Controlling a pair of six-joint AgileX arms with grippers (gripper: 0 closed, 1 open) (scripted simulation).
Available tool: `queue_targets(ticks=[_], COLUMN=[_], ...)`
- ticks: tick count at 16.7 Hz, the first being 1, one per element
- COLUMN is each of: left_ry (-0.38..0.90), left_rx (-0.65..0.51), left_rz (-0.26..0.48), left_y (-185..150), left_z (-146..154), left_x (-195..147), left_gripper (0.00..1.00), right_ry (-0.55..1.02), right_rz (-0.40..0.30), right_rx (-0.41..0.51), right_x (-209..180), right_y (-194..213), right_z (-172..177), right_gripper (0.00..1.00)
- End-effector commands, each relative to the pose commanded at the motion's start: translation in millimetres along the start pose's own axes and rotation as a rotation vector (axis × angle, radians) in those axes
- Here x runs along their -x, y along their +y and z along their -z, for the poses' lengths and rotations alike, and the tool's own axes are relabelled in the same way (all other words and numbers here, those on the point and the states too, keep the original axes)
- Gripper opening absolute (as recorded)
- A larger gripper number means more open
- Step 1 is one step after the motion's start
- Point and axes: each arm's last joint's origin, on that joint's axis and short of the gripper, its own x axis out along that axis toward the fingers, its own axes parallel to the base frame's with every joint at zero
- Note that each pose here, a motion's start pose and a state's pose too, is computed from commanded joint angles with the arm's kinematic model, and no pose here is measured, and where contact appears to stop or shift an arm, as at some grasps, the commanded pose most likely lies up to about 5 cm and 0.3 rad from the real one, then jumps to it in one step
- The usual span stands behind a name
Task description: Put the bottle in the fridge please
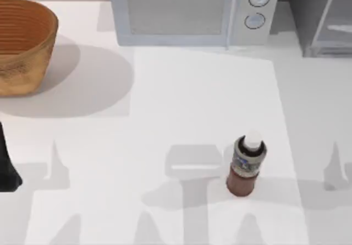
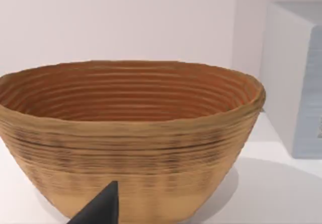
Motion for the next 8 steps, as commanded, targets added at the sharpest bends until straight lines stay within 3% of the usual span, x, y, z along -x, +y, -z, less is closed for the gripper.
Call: queue_targets(ticks=[4, 8], left_ry=[0.0, 0.0], left_rx=[0.0, 0.0], left_rz=[0.0, 0.0], left_y=[0, 0], left_z=[0, 0], left_x=[0, 0], left_gripper=[1.0, 1.0], right_ry=[0.0, 0.01], right_rz=[-0.016, -0.108], right_rx=[0.002, 0.009], right_x=[-2, -13], right_y=[1, 11], right_z=[-1, 0], right_gripper=[1.0, 1.0])
